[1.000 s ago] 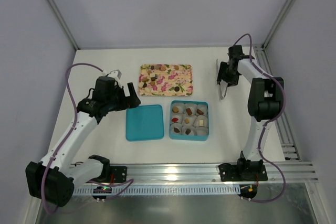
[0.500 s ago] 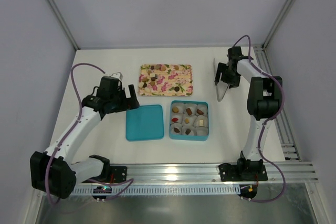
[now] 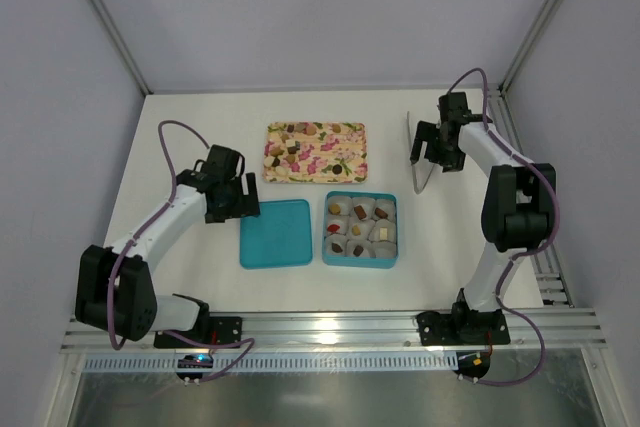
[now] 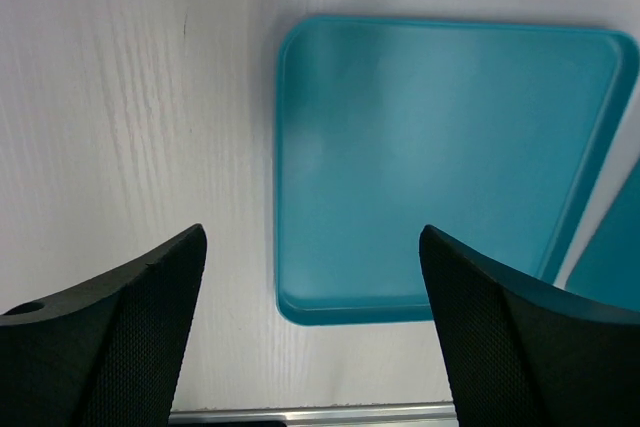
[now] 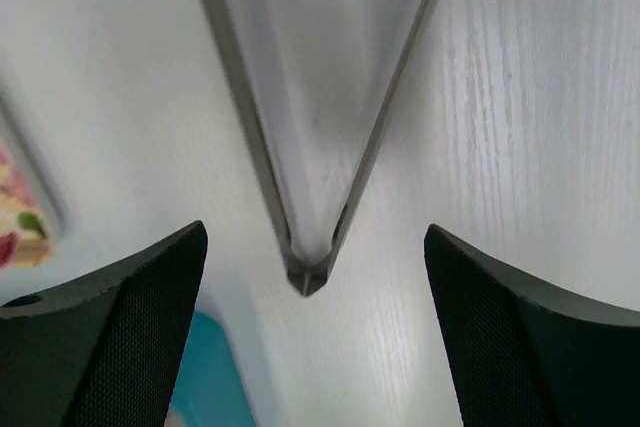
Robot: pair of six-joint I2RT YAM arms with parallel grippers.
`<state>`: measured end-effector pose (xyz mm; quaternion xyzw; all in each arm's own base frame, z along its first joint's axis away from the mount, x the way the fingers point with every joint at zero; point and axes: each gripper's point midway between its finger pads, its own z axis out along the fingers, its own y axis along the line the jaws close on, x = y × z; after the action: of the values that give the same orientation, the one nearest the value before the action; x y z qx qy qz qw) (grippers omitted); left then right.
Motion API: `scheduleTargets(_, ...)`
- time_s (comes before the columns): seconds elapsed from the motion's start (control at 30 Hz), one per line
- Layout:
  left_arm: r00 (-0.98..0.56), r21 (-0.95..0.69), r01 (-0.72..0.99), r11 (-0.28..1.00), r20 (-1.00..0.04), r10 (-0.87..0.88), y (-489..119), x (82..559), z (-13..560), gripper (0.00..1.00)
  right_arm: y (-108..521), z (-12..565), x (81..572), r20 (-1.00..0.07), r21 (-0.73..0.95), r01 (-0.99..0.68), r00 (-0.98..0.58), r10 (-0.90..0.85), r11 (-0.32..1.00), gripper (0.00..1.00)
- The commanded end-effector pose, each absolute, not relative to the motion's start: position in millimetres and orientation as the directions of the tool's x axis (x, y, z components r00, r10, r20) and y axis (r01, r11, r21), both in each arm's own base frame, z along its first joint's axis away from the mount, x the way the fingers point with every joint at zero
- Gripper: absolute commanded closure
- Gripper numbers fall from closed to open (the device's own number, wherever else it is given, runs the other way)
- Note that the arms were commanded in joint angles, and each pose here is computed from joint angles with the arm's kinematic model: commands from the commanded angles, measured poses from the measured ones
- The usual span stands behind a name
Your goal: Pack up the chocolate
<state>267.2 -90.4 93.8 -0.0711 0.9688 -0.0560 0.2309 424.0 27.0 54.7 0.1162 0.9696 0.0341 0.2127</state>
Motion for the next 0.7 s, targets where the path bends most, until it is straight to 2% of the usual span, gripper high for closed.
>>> scheduleTargets(0.0,-0.914,-0.074,-0.113,0.991,-0.384,-0.133,-83.4,267.6,81.7,0.16,63.3,130.8,428.3,-0.586,0.188,0.102,-0.787,0.194,0.977,0.11)
scheduleTargets(0.13,-0.938,-0.033,-0.119,0.992,-0.325,-0.123,-81.2,268.0,64.3,0.36,109.9,153.2,401.4,-0.638,0.207,-0.030,-0.762,0.111,0.978,0.12)
scheduleTargets(0.23,-0.948,-0.014,-0.134,0.991,-0.288,-0.133,-76.6,268.6,53.3,0.46,148.7,170.4,383.0,-0.667,0.283,-0.129,-0.739,0.098,0.950,0.16)
scheduleTargets(0.47,-0.962,-0.058,-0.142,0.988,-0.226,-0.151,-80.4,273.3,35.8,0.55,264.0,181.2,337.6,-0.670,0.389,-0.381,-0.742,-0.026,0.839,0.18)
scheduleTargets(0.67,-0.968,-0.071,-0.155,0.985,-0.190,-0.166,-77.8,275.9,23.8,0.63,320.9,168.1,311.0,-0.642,0.427,-0.470,-0.759,-0.107,0.772,0.19)
